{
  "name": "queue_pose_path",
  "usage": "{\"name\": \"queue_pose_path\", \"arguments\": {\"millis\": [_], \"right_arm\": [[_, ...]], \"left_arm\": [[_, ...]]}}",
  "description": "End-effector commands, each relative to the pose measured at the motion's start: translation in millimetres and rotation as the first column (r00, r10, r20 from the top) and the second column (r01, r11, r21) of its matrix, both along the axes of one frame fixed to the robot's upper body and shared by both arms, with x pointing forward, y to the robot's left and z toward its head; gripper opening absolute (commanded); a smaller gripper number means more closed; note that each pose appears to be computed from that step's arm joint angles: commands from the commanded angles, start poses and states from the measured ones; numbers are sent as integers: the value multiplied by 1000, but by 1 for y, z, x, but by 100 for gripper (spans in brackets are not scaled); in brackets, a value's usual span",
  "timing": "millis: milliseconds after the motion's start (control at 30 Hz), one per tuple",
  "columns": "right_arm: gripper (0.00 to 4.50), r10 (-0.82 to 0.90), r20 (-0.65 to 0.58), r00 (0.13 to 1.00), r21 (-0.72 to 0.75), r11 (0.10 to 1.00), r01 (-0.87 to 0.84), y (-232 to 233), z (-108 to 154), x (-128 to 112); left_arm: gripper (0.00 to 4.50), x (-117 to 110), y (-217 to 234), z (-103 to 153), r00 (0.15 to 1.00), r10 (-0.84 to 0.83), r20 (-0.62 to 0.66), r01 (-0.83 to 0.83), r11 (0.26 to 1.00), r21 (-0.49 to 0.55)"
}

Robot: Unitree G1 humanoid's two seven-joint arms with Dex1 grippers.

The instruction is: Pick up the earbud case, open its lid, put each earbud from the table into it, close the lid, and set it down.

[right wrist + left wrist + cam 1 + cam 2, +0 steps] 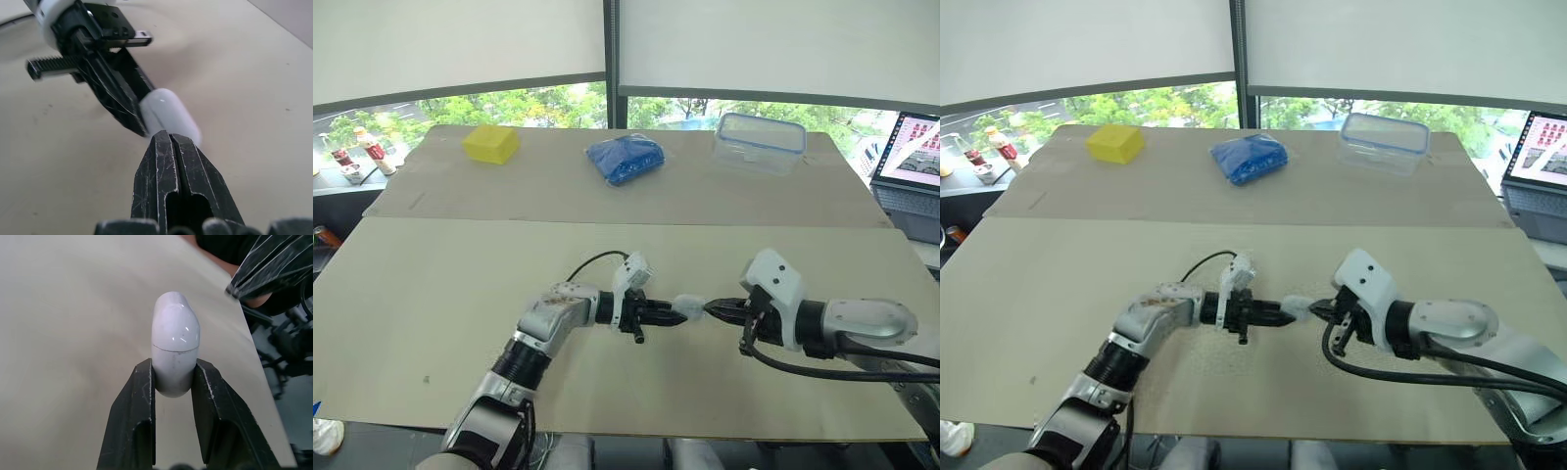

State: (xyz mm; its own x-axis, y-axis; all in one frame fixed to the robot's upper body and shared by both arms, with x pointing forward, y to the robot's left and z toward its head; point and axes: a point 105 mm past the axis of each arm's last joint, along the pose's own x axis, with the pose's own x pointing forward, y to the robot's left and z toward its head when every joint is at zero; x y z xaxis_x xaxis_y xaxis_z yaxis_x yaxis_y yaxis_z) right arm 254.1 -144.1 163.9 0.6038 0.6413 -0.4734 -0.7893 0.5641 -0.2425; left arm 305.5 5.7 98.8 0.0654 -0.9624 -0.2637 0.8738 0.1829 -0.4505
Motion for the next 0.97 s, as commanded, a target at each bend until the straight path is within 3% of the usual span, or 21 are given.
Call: {"name": "queue_pose_path", "arguments": {"millis": [33,133,267,367,467,600,700,800,967], "right_arm": [[0,9,67,998,-11,1000,-8,-2,10,0],[0,11,72,997,-17,1000,-10,-2,10,-1],[0,49,61,997,-49,998,-46,-5,9,-8],[0,80,58,995,-72,995,-75,-6,10,-12],[89,123,71,990,-141,984,-112,-12,12,-15],[225,167,74,983,-220,964,-147,-24,19,-17],[339,196,76,978,-272,947,-169,-34,24,-18],[439,235,73,969,-315,927,-201,-42,29,-21],[439,242,73,968,-302,930,-210,-47,30,-22]], "left_arm": [[104,6,1,2,999,15,-45,-14,1000,17],[239,11,8,-2,1000,19,-9,-18,998,61],[437,21,31,-1,988,21,152,-40,992,123],[447,24,55,4,954,-10,301,-45,983,178],[450,18,81,13,898,-67,434,-36,974,225],[450,4,104,40,813,-78,577,-32,984,178],[450,-14,116,54,785,-115,609,12,985,171],[450,-31,132,55,742,-175,647,5,967,255],[450,-44,136,56,735,-167,658,-2,969,249]]}}
